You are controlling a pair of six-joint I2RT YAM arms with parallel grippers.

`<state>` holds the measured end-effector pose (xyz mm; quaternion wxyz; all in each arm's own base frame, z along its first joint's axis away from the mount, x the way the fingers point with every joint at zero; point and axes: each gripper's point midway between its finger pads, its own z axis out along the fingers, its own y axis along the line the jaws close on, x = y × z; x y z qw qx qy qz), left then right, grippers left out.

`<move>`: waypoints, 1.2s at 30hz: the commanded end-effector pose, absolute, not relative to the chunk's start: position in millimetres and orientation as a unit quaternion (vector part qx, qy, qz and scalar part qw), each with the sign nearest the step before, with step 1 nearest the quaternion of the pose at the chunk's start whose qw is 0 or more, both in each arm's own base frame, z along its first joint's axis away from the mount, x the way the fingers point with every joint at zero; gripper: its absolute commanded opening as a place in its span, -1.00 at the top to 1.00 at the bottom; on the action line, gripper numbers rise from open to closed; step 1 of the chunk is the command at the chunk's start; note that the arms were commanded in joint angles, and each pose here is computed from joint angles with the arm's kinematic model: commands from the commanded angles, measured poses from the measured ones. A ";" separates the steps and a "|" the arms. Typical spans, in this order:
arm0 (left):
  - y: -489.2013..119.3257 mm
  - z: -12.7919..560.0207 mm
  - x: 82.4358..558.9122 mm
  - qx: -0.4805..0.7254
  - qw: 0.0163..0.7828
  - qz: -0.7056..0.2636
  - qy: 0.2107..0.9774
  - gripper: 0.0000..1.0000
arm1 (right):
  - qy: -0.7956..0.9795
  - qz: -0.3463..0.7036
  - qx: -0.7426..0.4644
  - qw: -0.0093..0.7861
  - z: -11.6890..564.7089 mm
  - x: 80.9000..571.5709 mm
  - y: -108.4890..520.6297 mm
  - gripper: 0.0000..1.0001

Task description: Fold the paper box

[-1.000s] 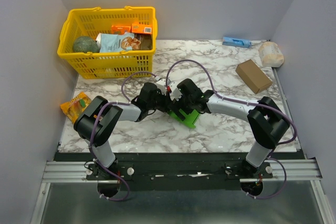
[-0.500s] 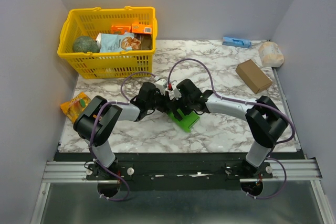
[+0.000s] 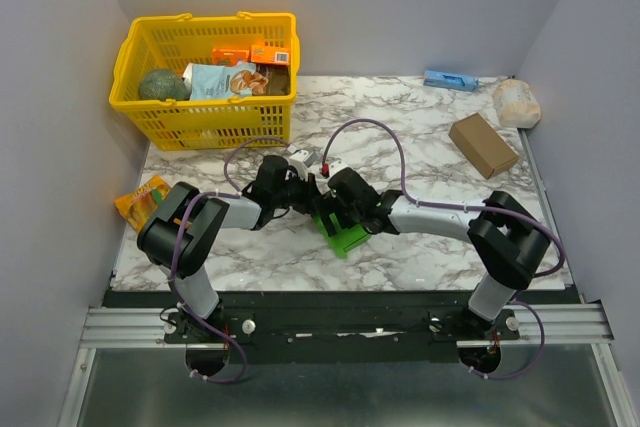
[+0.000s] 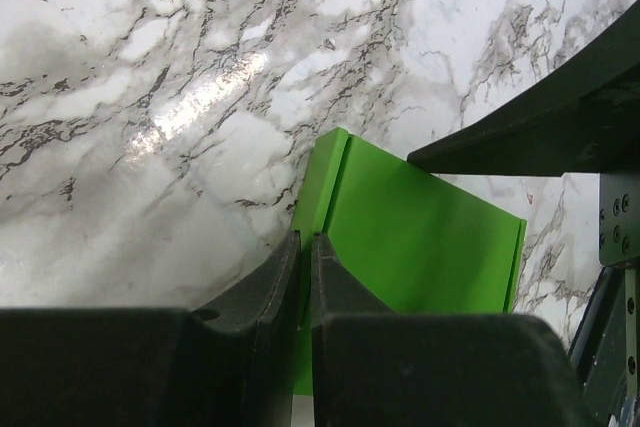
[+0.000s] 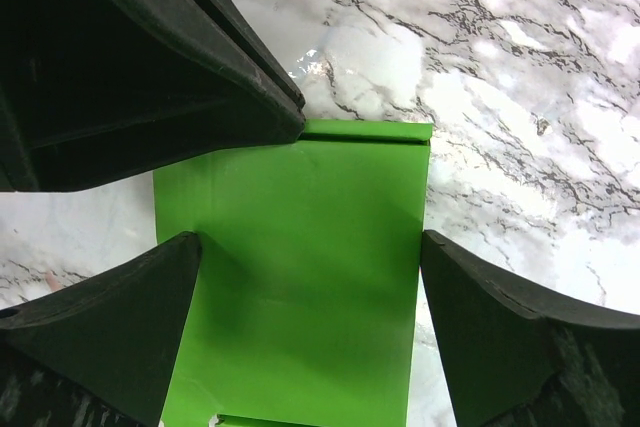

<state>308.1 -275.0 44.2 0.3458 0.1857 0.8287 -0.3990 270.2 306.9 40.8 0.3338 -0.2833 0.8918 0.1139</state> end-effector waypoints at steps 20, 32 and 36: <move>-254.2 10.2 285.9 0.166 0.288 -0.374 0.866 0.70 | 0.939 0.013 -0.267 0.215 -24.8 198.3 263.6 -0.93; -254.6 10.1 285.5 0.165 0.287 -0.376 0.865 0.70 | 0.944 0.014 -0.274 0.186 -34.5 179.5 268.4 -0.94; -254.5 10.2 286.0 0.165 0.287 -0.376 0.865 0.71 | 0.946 0.018 -0.268 0.179 -35.6 172.3 265.1 -0.95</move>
